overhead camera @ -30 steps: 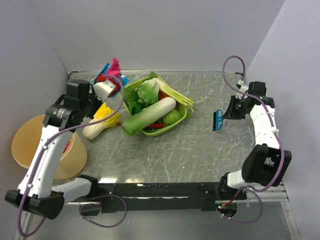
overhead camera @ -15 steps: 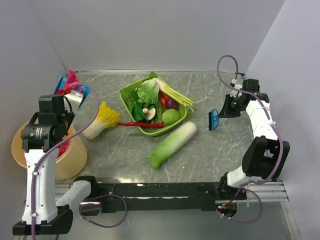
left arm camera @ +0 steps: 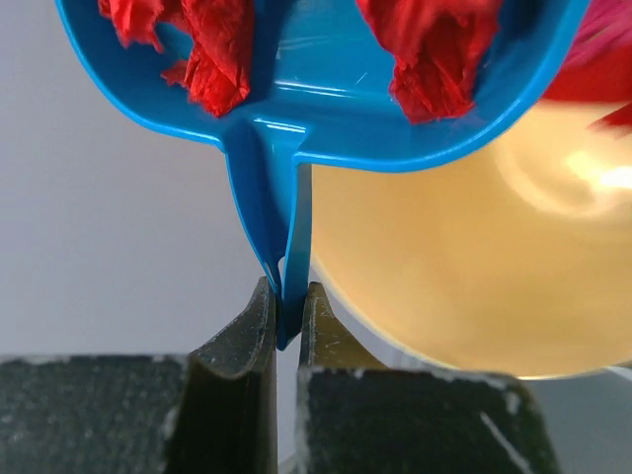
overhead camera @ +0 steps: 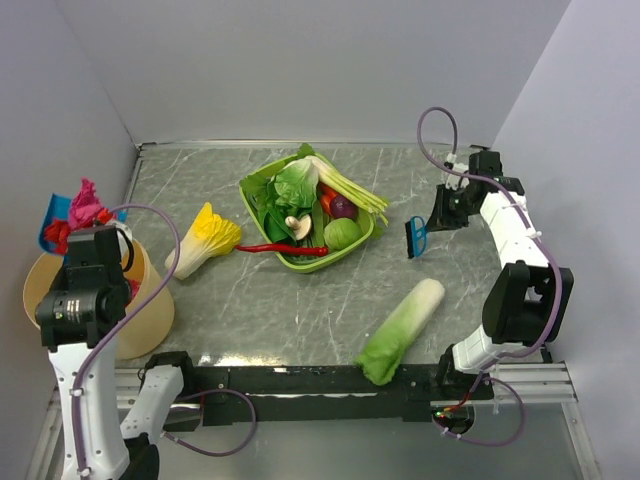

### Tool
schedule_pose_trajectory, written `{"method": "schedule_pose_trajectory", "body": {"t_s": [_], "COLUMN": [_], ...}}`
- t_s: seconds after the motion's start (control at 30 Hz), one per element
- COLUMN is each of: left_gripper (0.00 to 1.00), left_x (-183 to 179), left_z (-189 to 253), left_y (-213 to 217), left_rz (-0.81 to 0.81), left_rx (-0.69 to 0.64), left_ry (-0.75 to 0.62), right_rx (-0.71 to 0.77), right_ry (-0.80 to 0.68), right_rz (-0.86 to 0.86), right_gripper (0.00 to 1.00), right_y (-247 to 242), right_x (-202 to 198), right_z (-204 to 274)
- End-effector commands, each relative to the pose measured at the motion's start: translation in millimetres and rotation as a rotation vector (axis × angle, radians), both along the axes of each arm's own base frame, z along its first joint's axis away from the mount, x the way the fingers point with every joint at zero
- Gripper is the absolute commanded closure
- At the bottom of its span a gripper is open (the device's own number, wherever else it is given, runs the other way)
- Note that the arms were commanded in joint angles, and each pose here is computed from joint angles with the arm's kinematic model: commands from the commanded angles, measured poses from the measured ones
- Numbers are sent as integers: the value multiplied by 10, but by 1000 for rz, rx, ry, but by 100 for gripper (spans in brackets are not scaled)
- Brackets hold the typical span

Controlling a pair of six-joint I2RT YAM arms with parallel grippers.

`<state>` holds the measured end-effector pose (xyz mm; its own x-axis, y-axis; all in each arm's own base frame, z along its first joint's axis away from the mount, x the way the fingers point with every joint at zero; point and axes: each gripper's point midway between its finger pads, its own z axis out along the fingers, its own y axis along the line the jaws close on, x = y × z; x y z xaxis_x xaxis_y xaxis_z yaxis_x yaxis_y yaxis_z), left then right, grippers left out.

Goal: Sweep away the paper scraps from the table

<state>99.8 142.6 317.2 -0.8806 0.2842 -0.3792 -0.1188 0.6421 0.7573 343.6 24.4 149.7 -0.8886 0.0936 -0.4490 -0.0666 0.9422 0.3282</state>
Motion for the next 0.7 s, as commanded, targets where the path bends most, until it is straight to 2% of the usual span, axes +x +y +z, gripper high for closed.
{"method": "schedule_pose_trajectory", "body": {"t_s": [0.0,0.23,0.33,0.37,0.47,0.67], "left_gripper": [99,99,99,99,99,98], "left_x": [-365,-688,-904,-982,-1162,-1055], "left_z": [99,267,248,251,246,457], "left_y": [226,342,386,389,370,426], "left_rz": [128,221,234,190,158,101], "left_rx": [181,272,296,317,343,371], "left_ry": [139,272,457,561,706,779], "right_rx": [-4,0,5,7,10,21], "right_ry": [-59,-63,-57,-55,-57,-52], "right_rz": [31,40,44,45,45,48], "right_gripper": [100,100,100,100,100,100], "right_y": [88,120,139,141,144,161], "right_x": [206,286,298,303,338,357], "right_z": [144,143,128,127,128,125]}}
